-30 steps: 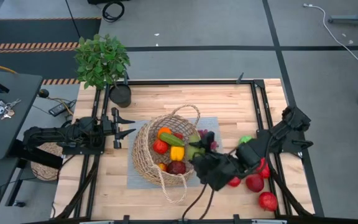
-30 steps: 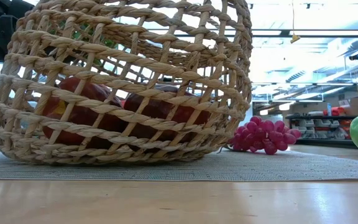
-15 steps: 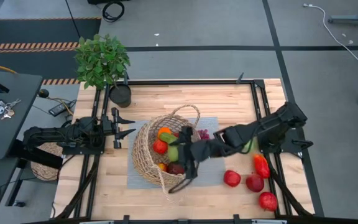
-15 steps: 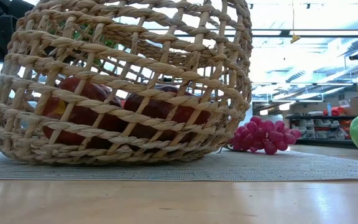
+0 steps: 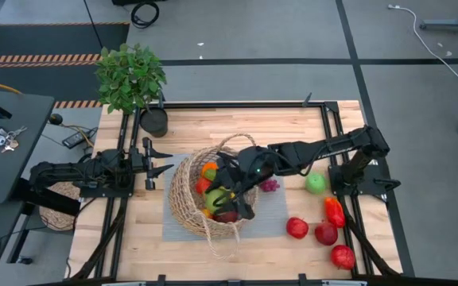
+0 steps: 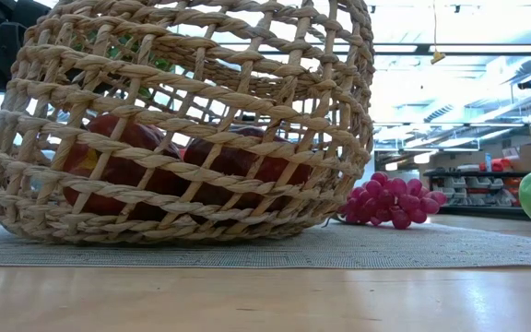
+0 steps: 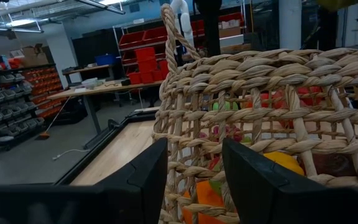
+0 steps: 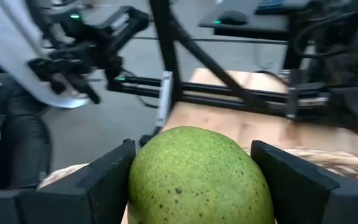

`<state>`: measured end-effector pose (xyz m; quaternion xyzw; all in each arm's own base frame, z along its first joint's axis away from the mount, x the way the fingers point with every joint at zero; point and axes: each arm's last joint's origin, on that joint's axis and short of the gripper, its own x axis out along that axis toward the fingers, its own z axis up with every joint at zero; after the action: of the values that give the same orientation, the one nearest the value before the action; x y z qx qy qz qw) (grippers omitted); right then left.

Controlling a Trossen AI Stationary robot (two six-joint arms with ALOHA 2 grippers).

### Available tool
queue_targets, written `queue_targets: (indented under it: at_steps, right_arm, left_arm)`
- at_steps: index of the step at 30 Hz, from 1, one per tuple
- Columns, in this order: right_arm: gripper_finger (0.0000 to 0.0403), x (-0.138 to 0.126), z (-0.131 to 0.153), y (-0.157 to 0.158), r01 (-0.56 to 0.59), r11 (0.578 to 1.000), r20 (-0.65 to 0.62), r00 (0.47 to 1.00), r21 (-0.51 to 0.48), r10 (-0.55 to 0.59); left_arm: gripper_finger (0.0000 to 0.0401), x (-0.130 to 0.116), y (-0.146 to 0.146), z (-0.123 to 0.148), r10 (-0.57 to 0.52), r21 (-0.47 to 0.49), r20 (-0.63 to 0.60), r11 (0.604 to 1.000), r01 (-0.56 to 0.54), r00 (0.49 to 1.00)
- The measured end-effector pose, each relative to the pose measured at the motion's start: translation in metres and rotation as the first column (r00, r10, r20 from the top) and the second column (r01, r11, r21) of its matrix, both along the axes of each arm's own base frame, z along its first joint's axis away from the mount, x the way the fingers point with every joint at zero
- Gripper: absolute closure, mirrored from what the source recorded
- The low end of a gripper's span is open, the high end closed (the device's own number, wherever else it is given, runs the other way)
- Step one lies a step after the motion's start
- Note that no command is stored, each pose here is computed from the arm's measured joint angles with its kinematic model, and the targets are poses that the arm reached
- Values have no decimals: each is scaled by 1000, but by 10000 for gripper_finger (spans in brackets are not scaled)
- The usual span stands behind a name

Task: Build produce basket
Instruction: Put the pear in the basket

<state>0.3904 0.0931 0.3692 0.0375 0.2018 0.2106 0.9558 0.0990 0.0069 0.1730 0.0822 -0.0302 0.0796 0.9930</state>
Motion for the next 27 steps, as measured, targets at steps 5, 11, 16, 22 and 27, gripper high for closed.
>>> queue_targets:
  at_steps: [5,11,16,22,27]
  right_arm:
    - [87,0,3,-5,-51,998,13,999,31,51]
    - [87,-3,14,-13,-55,995,54,997,82,51]
    - [87,-4,12,-16,-27,997,19,999,71,25]
    - [87,-5,9,-17,-19,998,-9,1000,64,19]
    - [87,-6,6,-18,47,999,-41,998,25,-46]
  left_arm:
    - [241,0,0,0,0,0,0,1000,0,1000]
    - [241,0,0,0,0,0,0,1000,0,1000]
    - [241,0,0,0,1,0,0,1000,-1,1000]
    - [241,0,0,0,1,0,0,1000,-1,1000]
    - [241,0,0,0,0,0,0,1000,0,1000]
